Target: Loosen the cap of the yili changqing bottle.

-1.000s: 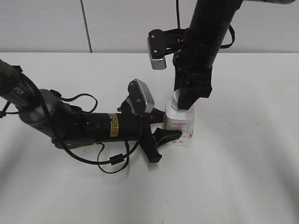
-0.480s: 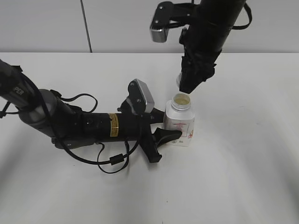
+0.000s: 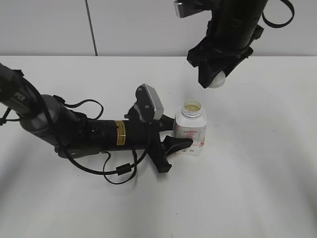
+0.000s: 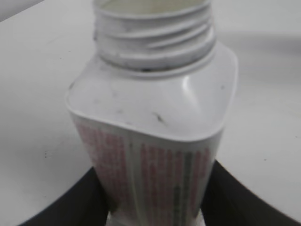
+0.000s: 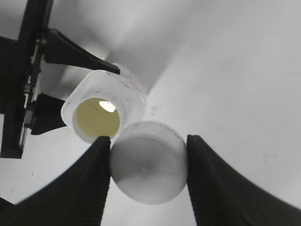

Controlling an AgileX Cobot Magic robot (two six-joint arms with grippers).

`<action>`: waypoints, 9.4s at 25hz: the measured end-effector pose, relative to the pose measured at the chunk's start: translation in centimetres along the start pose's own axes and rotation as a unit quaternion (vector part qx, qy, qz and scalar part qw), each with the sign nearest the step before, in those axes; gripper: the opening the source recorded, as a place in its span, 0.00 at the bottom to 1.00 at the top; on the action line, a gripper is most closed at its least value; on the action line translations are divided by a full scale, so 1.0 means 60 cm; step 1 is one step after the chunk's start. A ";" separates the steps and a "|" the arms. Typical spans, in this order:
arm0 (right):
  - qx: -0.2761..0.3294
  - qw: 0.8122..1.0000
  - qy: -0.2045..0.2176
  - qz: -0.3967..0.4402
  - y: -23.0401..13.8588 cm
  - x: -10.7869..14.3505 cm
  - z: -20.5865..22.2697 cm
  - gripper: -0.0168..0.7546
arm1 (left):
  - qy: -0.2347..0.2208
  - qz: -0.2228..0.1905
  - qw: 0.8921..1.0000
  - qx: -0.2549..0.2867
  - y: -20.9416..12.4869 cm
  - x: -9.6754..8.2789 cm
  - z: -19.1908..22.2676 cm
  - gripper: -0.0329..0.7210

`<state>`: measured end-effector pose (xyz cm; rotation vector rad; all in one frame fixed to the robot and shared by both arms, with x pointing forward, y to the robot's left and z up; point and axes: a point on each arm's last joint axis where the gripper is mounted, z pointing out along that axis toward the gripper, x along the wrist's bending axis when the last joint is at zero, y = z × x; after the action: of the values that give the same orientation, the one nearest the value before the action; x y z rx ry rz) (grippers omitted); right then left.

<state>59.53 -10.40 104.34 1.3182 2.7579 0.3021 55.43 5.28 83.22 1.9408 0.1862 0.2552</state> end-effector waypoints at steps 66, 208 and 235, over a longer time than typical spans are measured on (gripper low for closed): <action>-0.029 0.965 0.008 0.260 -0.153 -0.158 0.234 0.77 | 0.000 -0.001 1.000 0.000 0.000 0.000 0.000 0.53; -0.171 0.954 -0.112 0.220 -0.486 0.024 -0.166 0.78 | 0.503 -0.357 0.759 0.208 0.177 -0.290 -0.626 0.78; -0.304 0.915 -0.171 0.203 -0.614 0.100 -0.142 0.78 | 0.563 -0.267 0.779 0.066 0.186 -0.381 -0.656 0.73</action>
<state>26.36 -29.57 105.22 1.5434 1.8570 0.7889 23.09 30.60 105.77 1.5318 1.5445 1.0139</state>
